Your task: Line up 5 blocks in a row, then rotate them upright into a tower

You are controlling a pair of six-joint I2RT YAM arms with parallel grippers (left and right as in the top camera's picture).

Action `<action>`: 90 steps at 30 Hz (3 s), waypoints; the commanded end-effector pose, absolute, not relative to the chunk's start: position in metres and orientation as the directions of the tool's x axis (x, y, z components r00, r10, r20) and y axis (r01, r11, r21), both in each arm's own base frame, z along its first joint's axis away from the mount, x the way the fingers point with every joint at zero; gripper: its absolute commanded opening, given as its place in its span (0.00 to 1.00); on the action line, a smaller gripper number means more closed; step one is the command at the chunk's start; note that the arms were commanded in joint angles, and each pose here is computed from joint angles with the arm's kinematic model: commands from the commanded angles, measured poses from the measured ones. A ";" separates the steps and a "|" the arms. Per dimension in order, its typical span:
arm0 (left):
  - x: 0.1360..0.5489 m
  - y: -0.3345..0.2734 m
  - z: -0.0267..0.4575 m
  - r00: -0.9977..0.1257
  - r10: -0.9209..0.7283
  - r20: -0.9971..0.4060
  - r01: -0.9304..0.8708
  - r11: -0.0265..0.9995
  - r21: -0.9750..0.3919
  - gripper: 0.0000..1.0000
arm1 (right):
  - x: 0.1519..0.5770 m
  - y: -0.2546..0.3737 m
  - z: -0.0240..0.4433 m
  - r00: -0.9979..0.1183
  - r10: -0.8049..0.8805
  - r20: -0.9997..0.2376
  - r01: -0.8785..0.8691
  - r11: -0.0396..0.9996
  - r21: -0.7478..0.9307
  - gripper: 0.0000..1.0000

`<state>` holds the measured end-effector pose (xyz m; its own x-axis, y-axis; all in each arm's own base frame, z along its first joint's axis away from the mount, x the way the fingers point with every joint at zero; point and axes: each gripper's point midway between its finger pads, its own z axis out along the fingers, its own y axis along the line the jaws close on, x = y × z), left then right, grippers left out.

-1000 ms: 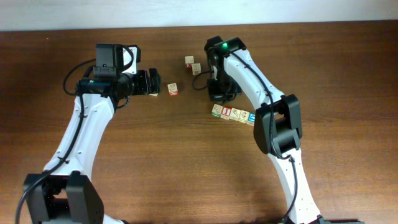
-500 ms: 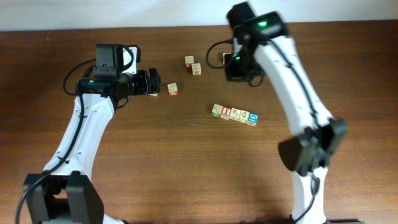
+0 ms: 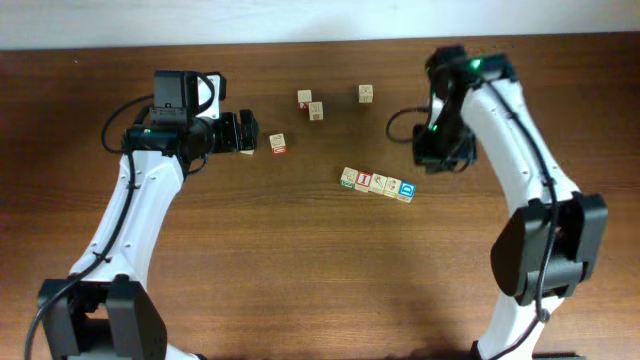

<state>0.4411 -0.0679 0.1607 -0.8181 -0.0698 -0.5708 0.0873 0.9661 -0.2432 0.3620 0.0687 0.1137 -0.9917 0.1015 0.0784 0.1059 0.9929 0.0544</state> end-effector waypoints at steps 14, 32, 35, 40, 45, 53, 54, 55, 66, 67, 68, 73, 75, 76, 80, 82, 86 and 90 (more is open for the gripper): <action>0.445 -0.069 0.166 -0.811 -0.077 -0.580 0.086 0.965 -0.249 0.99 | 0.355 0.081 0.015 -0.993 0.116 0.034 0.119 0.988 0.096 0.04; 0.445 -0.069 0.166 -0.811 -0.077 -0.580 0.086 0.965 -0.249 0.99 | 0.394 0.167 0.018 -0.981 -0.035 -0.189 -0.075 0.974 0.211 0.05; 0.445 -0.069 0.166 -0.811 -0.077 -0.580 0.086 0.965 -0.249 0.99 | 0.390 0.160 0.024 -0.987 -0.025 -0.159 -0.058 0.978 0.203 0.04; 0.445 -0.069 0.166 -0.811 -0.077 -0.580 0.086 0.965 -0.249 0.99 | 0.405 0.168 0.085 -0.976 -0.073 -0.206 -0.116 0.973 0.202 0.13; 0.445 -0.069 0.166 -0.811 -0.077 -0.580 0.086 0.965 -0.249 0.99 | 0.429 0.221 0.094 -0.919 -0.144 -0.366 -0.229 0.952 0.201 0.16; 0.445 -0.069 0.166 -0.811 -0.077 -0.580 0.086 0.965 -0.249 0.99 | 0.446 0.247 0.073 -0.890 -0.164 -0.426 -0.264 0.946 0.186 0.15; 0.445 -0.069 0.166 -0.811 -0.077 -0.580 0.086 0.965 -0.249 0.99 | 0.445 0.247 0.070 -0.891 -0.168 -0.421 -0.266 0.946 0.184 0.15; 0.445 -0.069 0.166 -0.811 -0.077 -0.580 0.086 0.965 -0.249 0.99 | 0.444 0.248 0.069 -0.892 -0.170 -0.419 -0.267 0.946 0.184 0.15; 0.460 -0.071 0.178 -0.762 -0.081 -0.643 0.107 0.963 -0.248 0.99 | 0.445 0.251 0.041 -0.900 -0.191 -0.393 -0.274 0.947 0.167 0.14; 0.463 -0.072 0.181 -0.752 -0.082 -0.655 0.115 0.961 -0.252 0.99 | 0.445 0.251 0.041 -0.900 -0.191 -0.391 -0.274 0.947 0.167 0.11; 0.466 -0.072 0.184 -0.741 -0.083 -0.666 0.119 0.961 -0.251 0.99 | 0.445 0.251 0.040 -0.902 -0.189 -0.388 -0.270 0.948 0.167 0.10; 0.477 -0.064 0.186 -0.709 -0.087 -0.699 0.087 0.974 -0.210 0.86 | 0.442 0.250 0.029 -0.913 -0.188 -0.362 -0.261 0.951 0.164 0.08; 0.488 -0.065 0.188 -0.680 -0.089 -0.728 0.094 0.974 -0.207 0.86 | 0.441 0.250 0.028 -0.914 -0.188 -0.359 -0.260 0.952 0.163 0.09; 0.492 -0.067 0.189 -0.669 -0.088 -0.738 0.101 0.973 -0.207 0.86 | 0.441 0.250 0.028 -0.914 -0.188 -0.359 -0.260 0.952 0.164 0.09; 0.499 -0.083 0.183 -0.661 -0.067 -0.748 0.132 0.970 -0.204 0.90 | 0.437 0.249 0.026 -0.920 -0.193 -0.342 -0.260 0.952 0.160 0.09; 0.498 -0.086 0.182 -0.665 -0.063 -0.744 0.137 0.969 -0.205 0.92 | 0.433 0.248 0.025 -0.924 -0.200 -0.327 -0.261 0.953 0.156 0.09; 0.492 -0.086 0.176 -0.689 -0.060 -0.723 0.130 0.970 -0.205 0.99 | 0.431 0.247 0.024 -0.926 -0.206 -0.318 -0.264 0.953 0.152 0.09; 0.491 -0.085 0.174 -0.693 -0.060 -0.718 0.129 0.970 -0.205 1.00 | 0.430 0.247 0.023 -0.927 -0.206 -0.313 -0.262 0.953 0.150 0.09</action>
<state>0.4884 -0.0865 0.1713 -0.6981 -0.0568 -0.7137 0.1349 0.9686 -0.2091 0.4286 0.2424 0.0233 -0.9300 -0.2008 -0.3079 -0.2583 0.9529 0.1588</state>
